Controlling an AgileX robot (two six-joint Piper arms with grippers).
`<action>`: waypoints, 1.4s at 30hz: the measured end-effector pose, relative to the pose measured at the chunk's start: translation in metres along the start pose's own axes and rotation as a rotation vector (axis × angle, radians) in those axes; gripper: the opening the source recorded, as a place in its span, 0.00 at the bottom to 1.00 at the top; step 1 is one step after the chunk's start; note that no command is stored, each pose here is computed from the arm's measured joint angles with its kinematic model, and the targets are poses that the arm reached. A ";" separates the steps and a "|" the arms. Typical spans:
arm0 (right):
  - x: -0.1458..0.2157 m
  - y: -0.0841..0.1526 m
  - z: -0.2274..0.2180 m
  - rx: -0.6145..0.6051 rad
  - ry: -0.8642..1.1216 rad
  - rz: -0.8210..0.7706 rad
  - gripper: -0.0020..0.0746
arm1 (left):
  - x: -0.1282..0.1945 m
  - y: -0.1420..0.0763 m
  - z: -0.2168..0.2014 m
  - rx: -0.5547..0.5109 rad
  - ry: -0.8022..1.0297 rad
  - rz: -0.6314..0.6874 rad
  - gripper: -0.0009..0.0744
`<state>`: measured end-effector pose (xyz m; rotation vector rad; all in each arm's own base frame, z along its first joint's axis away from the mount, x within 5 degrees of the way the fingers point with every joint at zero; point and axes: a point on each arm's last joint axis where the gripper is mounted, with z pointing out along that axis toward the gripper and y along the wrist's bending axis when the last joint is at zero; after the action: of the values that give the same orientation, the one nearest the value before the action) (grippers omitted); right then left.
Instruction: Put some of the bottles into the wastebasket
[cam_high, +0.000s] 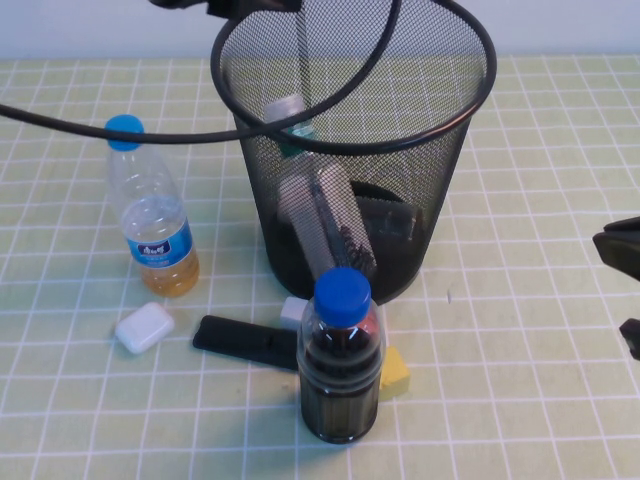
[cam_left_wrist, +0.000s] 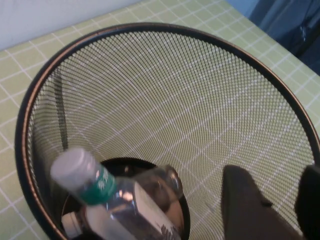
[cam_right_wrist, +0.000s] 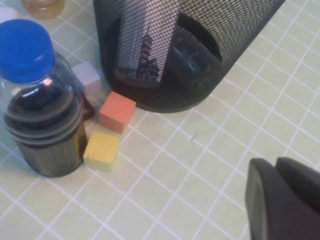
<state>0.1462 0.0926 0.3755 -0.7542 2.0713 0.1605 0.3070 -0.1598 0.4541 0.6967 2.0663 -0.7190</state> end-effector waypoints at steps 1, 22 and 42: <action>0.000 -0.001 0.000 0.007 0.000 -0.007 0.03 | 0.000 -0.002 -0.003 0.005 0.019 0.014 0.29; 0.075 -0.001 -0.027 0.108 -0.141 0.063 0.03 | 0.077 -0.073 -0.142 -0.059 0.017 0.193 0.01; 0.140 0.008 -0.021 0.128 -0.409 0.160 0.03 | 0.264 -0.082 -0.169 -0.164 -0.440 0.029 0.01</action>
<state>0.0696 0.0277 0.2759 -0.4343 1.7296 0.2472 0.0290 -0.0400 0.3393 0.4292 1.6837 -0.6146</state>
